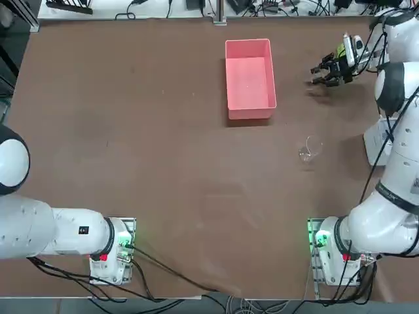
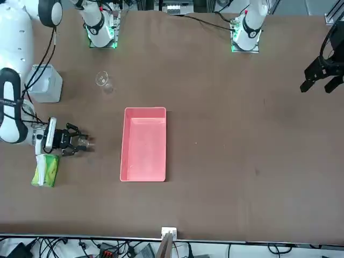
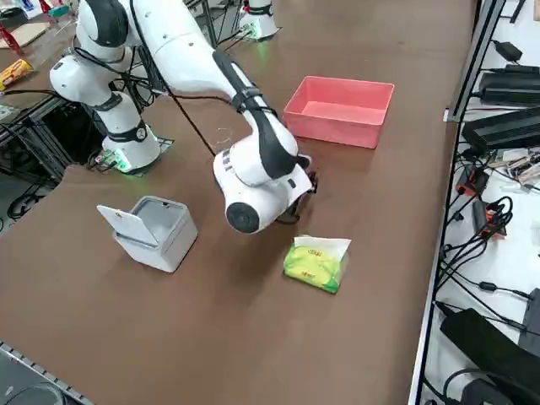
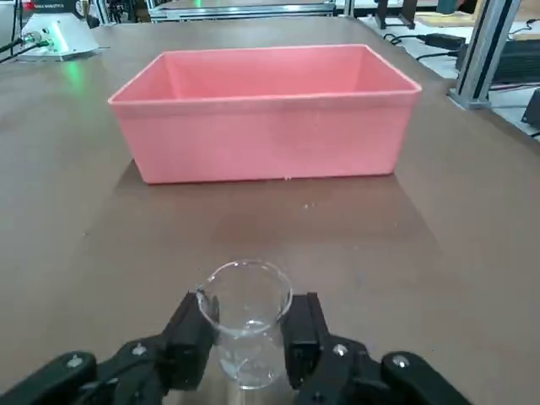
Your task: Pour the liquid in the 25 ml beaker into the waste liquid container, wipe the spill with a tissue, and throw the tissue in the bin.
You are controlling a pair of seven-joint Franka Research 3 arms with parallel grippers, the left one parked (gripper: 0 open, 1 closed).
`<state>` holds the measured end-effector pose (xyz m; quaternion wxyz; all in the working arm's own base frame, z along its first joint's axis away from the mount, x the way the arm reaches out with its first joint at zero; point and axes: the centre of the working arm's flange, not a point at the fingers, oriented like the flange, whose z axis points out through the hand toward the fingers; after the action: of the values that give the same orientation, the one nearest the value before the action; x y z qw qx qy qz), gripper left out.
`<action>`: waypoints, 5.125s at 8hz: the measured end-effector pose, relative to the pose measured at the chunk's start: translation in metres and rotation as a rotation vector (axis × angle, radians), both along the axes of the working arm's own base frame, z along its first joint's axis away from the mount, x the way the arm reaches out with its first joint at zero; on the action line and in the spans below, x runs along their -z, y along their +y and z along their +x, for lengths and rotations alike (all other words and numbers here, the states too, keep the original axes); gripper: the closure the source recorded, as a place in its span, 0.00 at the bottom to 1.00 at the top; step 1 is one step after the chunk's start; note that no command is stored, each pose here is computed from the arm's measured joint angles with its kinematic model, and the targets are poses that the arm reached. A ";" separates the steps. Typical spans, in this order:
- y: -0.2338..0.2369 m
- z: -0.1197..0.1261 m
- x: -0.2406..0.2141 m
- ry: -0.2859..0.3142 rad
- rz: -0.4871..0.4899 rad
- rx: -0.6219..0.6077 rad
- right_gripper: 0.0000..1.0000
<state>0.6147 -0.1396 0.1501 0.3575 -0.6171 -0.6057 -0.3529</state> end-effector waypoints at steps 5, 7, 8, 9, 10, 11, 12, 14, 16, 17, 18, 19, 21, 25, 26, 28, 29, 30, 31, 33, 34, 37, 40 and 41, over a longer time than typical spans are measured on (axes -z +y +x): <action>-0.014 -0.016 0.035 0.030 0.007 0.012 0.52; -0.017 -0.019 0.043 0.037 0.009 0.015 0.49; -0.018 -0.020 0.044 0.038 0.010 0.017 0.46; -0.018 -0.020 0.044 0.038 0.011 0.018 0.38; -0.018 -0.020 0.044 0.038 0.012 0.019 0.22; -0.018 -0.020 0.044 0.037 0.012 0.019 0.05; -0.018 -0.020 0.044 0.037 0.012 0.019 0.00; -0.019 -0.020 0.044 0.037 0.013 0.021 0.00; -0.031 -0.021 0.042 0.031 0.010 0.040 0.00; -0.046 -0.023 0.037 0.026 -0.003 0.050 0.00; -0.067 -0.029 0.028 0.023 -0.022 0.059 0.00; -0.088 -0.035 0.018 0.019 -0.046 0.064 0.00; -0.123 -0.043 -0.013 -0.006 -0.094 0.080 0.00; -0.144 -0.035 -0.086 0.087 -0.159 0.177 0.00; -0.146 -0.033 -0.100 0.135 -0.180 0.221 0.00; -0.152 -0.019 -0.133 0.196 -0.289 0.323 0.00; -0.150 -0.005 -0.150 0.194 -0.361 0.387 0.00; -0.144 0.010 -0.161 0.198 -0.429 0.457 0.00; -0.137 0.023 -0.167 0.217 -0.495 0.527 0.00; -0.122 0.042 -0.177 0.257 -0.605 0.675 0.00; -0.114 0.048 -0.175 0.310 -0.637 0.750 0.00; -0.096 0.062 -0.172 0.473 -0.708 0.959 0.00; -0.087 0.074 -0.164 0.608 -0.756 1.141 0.00; -0.085 0.074 -0.153 0.645 -0.762 1.173 0.00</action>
<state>0.6889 -0.2243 0.3029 0.0334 -0.9901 -0.1248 -0.0541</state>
